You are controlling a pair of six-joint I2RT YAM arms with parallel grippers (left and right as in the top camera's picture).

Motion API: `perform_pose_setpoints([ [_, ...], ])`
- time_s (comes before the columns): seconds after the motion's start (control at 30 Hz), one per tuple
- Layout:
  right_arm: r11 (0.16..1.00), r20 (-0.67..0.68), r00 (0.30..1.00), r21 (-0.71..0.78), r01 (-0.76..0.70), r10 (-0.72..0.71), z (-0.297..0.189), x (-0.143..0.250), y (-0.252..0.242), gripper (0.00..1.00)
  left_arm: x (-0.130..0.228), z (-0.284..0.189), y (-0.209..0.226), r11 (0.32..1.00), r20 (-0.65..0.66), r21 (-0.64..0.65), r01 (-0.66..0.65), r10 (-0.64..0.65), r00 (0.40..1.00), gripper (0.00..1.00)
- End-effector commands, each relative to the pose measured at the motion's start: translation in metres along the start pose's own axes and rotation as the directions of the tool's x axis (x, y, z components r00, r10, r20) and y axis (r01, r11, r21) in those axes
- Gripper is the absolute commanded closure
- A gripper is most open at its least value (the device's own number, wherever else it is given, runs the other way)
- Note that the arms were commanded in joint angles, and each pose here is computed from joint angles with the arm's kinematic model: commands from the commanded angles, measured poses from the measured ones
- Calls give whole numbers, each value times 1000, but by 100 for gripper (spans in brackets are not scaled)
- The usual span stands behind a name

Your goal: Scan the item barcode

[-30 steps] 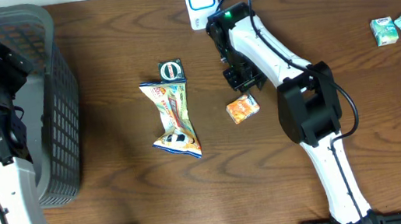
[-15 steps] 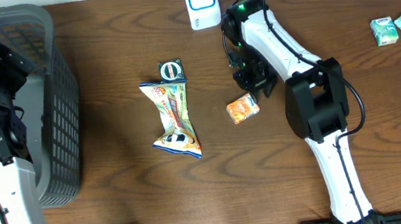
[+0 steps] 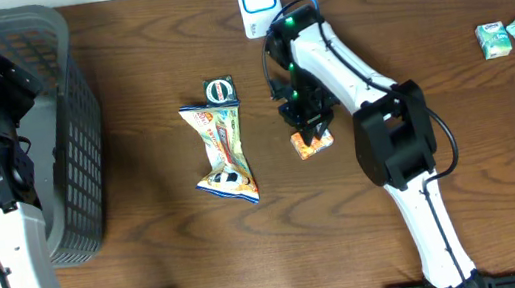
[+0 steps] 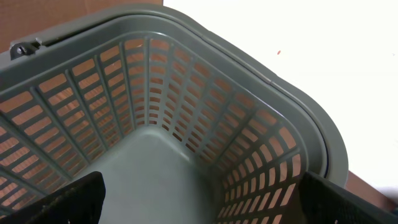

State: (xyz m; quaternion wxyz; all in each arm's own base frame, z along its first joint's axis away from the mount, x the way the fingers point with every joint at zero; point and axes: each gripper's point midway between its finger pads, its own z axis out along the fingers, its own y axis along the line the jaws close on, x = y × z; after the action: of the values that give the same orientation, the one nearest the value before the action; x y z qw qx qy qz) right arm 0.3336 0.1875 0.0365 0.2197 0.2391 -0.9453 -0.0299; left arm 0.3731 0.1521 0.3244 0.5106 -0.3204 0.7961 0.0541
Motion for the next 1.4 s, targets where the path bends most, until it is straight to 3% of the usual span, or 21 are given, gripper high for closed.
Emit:
perform_pose_setpoints([
  [0.0,999,10,999,-5,47,-47,-4,3,18,81,-7,-3,0,1000,16,-1,-6,6,1000,2],
  [0.2,994,-12,995,43,102,-101,3,5,37,99,-7,-3,0,1000,16,0,-6,6,1000,2],
  [0.37,986,-39,996,143,85,-80,8,8,33,99,-7,-3,0,1000,16,-1,-6,6,1000,2],
  [0.87,987,95,994,154,42,-57,-42,36,39,99,-7,-3,0,1000,16,-1,-6,6,1000,2],
  [1.17,987,-45,999,160,30,-23,2,58,26,99,-7,-3,0,1000,16,-1,-6,6,1000,2],
  [1.37,987,-27,999,157,24,-20,28,47,19,99,-7,-3,0,1000,16,-1,-6,6,1000,2],
])
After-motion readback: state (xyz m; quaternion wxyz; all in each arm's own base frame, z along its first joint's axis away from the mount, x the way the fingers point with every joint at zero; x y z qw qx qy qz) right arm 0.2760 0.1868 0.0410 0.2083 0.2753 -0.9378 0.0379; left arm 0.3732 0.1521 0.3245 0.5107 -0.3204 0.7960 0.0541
